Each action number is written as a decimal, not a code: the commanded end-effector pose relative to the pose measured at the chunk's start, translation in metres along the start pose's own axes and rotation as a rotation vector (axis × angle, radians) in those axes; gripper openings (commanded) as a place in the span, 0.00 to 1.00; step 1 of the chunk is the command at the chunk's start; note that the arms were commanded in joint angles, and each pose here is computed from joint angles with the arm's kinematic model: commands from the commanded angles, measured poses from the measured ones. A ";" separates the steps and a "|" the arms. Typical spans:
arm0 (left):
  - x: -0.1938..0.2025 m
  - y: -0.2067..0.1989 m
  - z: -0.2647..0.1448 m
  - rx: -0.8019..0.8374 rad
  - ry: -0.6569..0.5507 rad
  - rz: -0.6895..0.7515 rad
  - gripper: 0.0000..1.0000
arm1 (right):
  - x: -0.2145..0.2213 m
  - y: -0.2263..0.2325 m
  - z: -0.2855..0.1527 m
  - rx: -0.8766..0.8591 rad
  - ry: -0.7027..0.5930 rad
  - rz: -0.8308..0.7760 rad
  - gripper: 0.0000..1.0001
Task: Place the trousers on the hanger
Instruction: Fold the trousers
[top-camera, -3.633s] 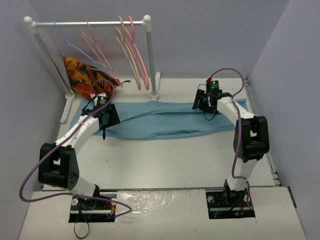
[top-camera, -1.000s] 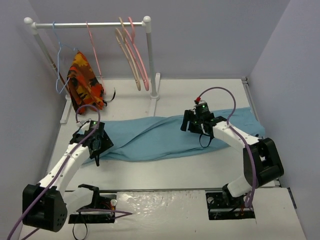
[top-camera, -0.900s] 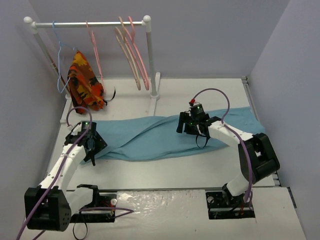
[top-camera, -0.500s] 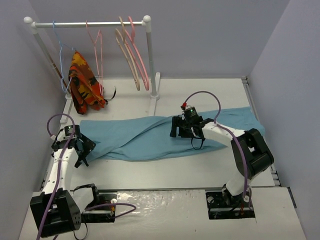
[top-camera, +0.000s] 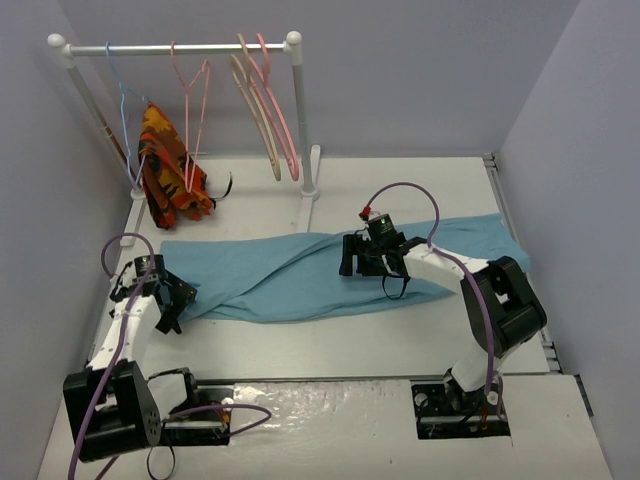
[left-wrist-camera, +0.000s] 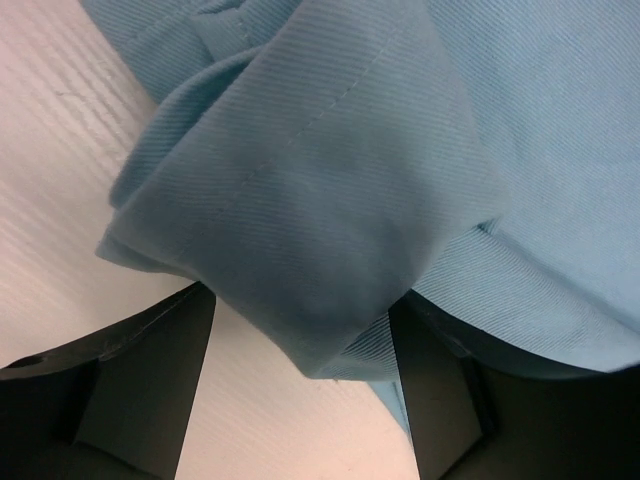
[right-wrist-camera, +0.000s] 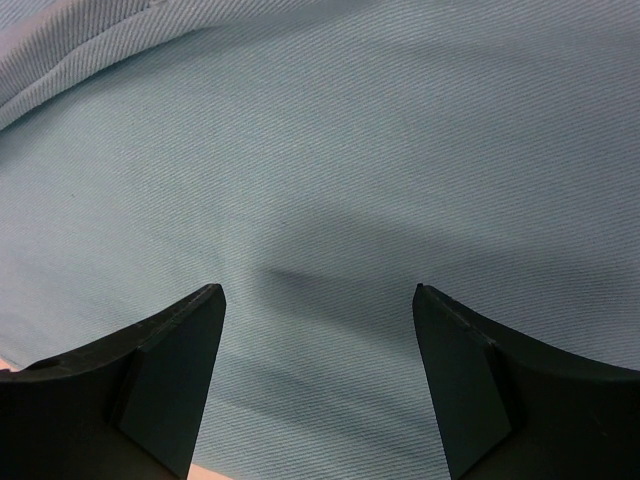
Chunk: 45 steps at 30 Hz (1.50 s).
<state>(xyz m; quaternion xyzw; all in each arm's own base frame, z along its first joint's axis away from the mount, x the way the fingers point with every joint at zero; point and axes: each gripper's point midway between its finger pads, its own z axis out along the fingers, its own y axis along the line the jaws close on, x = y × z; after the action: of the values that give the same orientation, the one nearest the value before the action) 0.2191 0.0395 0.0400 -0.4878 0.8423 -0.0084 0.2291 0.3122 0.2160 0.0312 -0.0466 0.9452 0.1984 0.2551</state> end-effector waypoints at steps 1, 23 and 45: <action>-0.025 -0.028 -0.003 0.088 -0.063 -0.021 0.52 | -0.014 0.011 -0.002 -0.038 -0.050 -0.020 0.73; -0.102 -0.104 -0.006 0.118 -0.095 0.086 0.28 | -0.006 0.006 -0.003 -0.020 -0.040 -0.010 0.73; -0.121 -0.166 -0.031 0.385 -0.130 0.297 0.61 | -0.052 0.019 -0.034 -0.006 -0.156 -0.101 0.74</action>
<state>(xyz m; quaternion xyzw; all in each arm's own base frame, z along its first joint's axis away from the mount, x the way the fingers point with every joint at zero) 0.4000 0.0554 0.1168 -0.3626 0.8711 -0.0856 0.3198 0.3120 0.2073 0.0404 -0.0563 0.9449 0.1753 0.2707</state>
